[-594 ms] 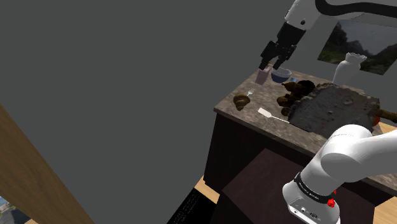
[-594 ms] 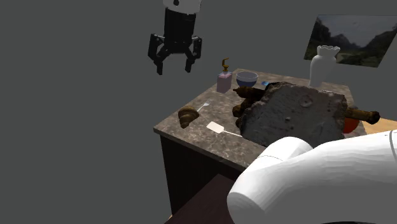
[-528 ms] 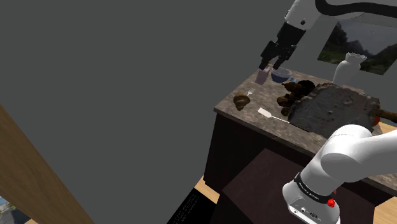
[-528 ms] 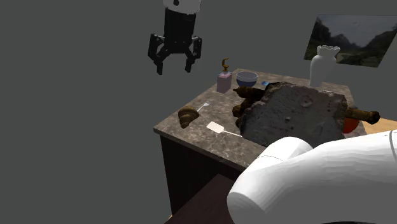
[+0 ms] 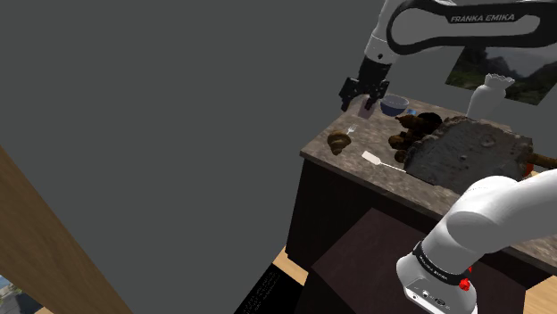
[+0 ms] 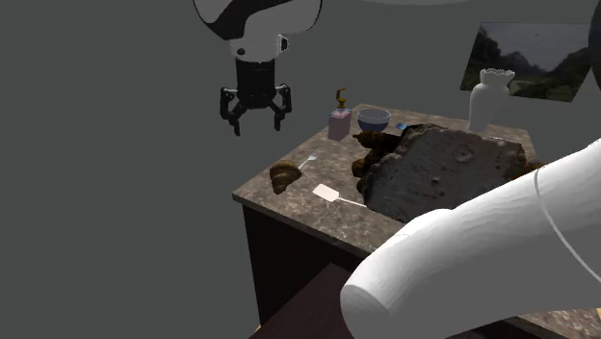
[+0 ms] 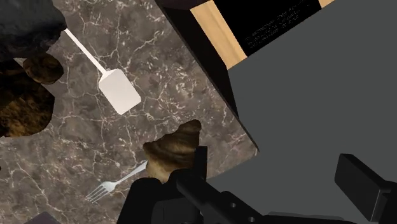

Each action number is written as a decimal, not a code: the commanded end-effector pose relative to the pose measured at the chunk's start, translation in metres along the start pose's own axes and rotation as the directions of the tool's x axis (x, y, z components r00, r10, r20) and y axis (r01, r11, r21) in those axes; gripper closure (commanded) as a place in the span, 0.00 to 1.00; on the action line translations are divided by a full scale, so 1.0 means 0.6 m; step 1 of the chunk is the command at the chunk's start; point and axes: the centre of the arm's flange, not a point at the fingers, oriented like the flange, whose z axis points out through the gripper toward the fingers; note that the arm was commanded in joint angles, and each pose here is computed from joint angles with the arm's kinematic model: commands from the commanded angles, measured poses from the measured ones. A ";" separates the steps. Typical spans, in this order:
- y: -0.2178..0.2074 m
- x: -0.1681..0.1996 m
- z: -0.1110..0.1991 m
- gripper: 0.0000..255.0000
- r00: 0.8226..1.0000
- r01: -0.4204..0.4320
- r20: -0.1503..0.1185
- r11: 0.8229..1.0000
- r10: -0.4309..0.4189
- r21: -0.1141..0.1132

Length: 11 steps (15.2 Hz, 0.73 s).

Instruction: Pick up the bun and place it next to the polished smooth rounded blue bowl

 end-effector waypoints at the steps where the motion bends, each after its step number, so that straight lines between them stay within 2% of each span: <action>1: -0.008 0.027 0.035 0.00 0.998 -0.057 0.010 0.998 0.057 -0.032; 6: -0.007 0.092 0.130 0.00 0.980 -0.192 0.031 0.975 0.196 -0.113; 11: 0.011 0.154 0.225 0.00 0.942 -0.319 0.040 0.927 0.332 -0.196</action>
